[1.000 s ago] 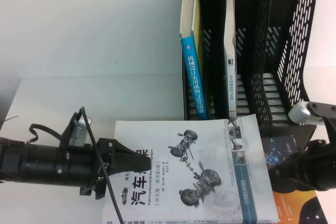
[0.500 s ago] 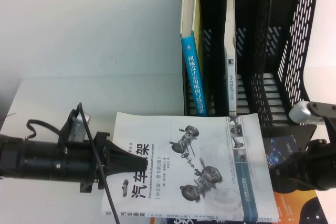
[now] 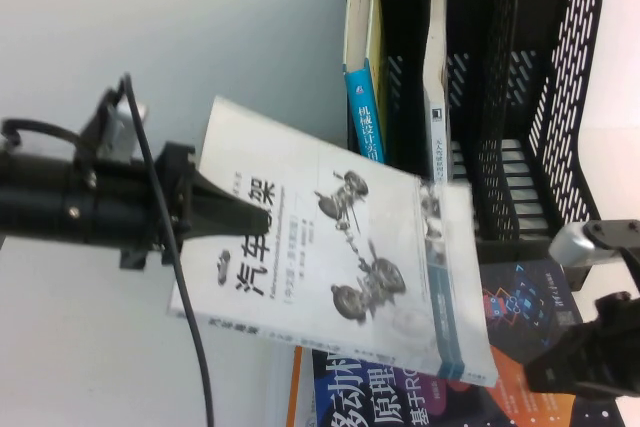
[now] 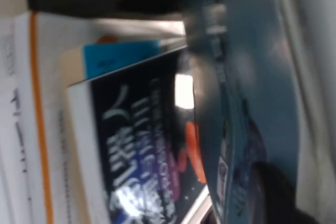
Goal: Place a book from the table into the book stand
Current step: Place the book on the book shelf
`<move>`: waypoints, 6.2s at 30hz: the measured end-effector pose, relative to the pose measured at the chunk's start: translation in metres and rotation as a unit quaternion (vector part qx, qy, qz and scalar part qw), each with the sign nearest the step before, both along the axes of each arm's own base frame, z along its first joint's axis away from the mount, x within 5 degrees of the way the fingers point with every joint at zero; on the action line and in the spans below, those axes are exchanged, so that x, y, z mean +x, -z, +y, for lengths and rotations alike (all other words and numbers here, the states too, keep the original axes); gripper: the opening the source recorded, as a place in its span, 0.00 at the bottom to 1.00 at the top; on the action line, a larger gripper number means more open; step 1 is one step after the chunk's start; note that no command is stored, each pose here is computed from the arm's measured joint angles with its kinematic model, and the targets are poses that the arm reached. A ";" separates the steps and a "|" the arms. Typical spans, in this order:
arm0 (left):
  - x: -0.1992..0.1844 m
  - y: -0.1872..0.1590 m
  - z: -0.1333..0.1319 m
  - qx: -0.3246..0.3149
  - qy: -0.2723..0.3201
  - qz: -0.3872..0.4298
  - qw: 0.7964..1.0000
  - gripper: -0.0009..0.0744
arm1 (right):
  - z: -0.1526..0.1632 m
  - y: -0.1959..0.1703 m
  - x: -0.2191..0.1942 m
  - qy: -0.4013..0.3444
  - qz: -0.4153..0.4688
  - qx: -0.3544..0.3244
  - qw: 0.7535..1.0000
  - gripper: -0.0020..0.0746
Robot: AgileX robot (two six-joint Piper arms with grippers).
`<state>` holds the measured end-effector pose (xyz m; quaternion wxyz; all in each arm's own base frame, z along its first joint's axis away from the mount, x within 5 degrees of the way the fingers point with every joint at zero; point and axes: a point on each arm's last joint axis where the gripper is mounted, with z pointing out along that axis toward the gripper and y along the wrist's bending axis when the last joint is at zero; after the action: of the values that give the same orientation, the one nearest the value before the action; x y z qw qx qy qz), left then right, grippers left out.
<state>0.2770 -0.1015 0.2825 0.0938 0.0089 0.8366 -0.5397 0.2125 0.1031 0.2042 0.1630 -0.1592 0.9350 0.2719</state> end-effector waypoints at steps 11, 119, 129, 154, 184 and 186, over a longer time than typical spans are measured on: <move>-0.014 -0.096 0.002 0.001 -0.012 -0.093 0.996 0.17 | -0.049 -0.061 -0.041 0.068 -0.123 -0.092 0.986 0.02; 0.025 -0.158 -0.234 0.258 -0.071 -0.237 0.934 0.17 | -0.109 -0.099 -0.128 0.384 -0.141 -0.170 0.897 0.02; 0.036 -0.137 -0.246 0.273 -0.099 -0.214 0.933 0.17 | -0.107 -0.099 -0.128 0.379 -0.141 -0.161 0.900 0.02; 0.030 -0.165 -0.238 0.232 -0.117 -0.249 0.933 0.17 | -0.105 -0.099 -0.127 0.377 -0.138 -0.149 0.903 0.02; -0.005 -0.237 -0.210 0.109 -0.117 -0.336 0.928 0.17 | -0.097 -0.101 -0.125 0.356 -0.147 -0.112 0.916 0.02; -0.005 -0.235 -0.210 0.116 -0.114 -0.334 0.928 0.17 | -0.097 -0.101 -0.125 0.356 -0.147 -0.112 0.916 0.02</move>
<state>0.2721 -0.3116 0.5177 0.4271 0.1044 0.8089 -0.3903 0.0875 0.0057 0.3056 0.3657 0.1293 0.9195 0.0631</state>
